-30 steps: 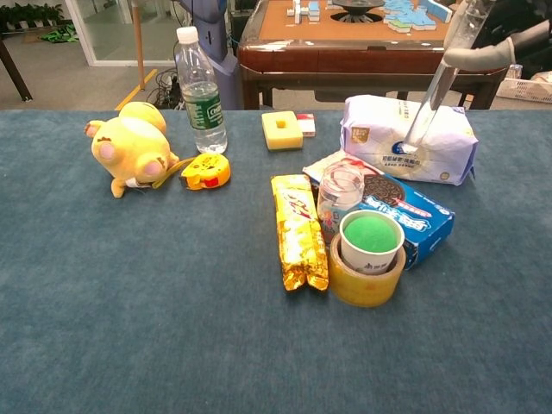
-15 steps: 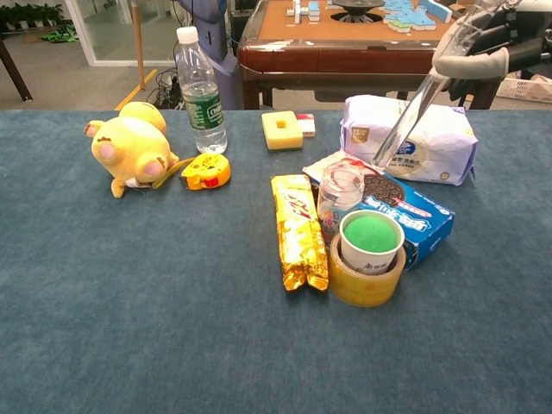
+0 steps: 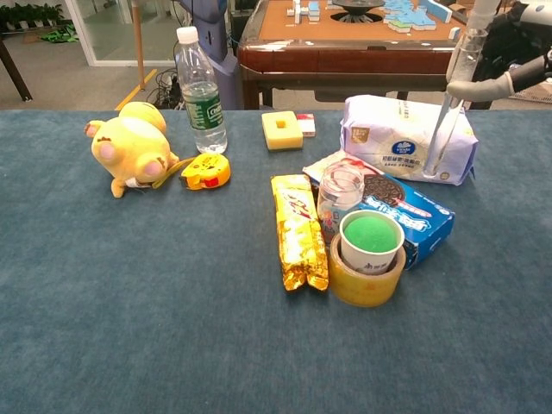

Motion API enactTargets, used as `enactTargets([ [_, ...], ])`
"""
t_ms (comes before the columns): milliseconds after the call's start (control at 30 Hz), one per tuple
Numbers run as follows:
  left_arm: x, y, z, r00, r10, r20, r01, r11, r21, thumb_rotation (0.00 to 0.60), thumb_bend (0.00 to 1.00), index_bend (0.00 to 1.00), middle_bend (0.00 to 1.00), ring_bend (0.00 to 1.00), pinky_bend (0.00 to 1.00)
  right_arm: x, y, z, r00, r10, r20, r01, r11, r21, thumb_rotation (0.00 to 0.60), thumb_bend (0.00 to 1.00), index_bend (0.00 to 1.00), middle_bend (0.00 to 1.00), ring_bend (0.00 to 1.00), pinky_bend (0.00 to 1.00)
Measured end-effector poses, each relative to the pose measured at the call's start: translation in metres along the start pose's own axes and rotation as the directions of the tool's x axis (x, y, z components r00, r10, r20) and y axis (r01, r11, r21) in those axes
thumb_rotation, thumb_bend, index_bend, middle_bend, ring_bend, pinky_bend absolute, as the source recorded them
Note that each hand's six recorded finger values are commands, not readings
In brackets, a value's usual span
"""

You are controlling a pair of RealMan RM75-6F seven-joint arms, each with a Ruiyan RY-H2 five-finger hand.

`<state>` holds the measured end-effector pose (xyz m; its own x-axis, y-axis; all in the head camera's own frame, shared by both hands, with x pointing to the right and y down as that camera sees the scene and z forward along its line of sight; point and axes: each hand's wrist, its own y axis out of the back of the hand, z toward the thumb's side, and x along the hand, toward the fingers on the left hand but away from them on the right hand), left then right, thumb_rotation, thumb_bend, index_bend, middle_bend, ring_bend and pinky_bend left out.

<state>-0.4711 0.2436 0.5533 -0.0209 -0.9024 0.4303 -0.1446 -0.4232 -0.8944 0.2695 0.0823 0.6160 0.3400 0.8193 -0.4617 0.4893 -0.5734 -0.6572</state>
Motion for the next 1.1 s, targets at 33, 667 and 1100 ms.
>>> enactTargets([
  [33,0.000,0.000,0.000,1.000,0.000,0.000,0.000,1.000,0.001,0.600,0.20,0.18,0.10,0.11,0.00,0.000,-0.001,0.001,1.000,0.009,0.001,-0.009,0.999,-0.038,0.600,0.47,0.70,0.56,0.49,0.38],
  [667,0.004,-0.001,0.005,1.000,-0.005,0.014,0.005,1.000,0.001,0.600,0.20,0.18,0.10,0.11,0.00,0.000,0.008,-0.018,0.997,-0.062,0.038,0.059,0.995,0.084,0.600,0.47,0.70,0.56,0.52,0.38],
  [1100,0.003,-0.002,0.004,1.000,-0.005,0.012,0.005,1.000,0.001,0.600,0.20,0.18,0.10,0.11,0.00,0.004,-0.005,-0.012,0.998,0.032,0.055,-0.017,0.969,-0.245,0.600,0.48,0.70,0.57,0.52,0.38],
])
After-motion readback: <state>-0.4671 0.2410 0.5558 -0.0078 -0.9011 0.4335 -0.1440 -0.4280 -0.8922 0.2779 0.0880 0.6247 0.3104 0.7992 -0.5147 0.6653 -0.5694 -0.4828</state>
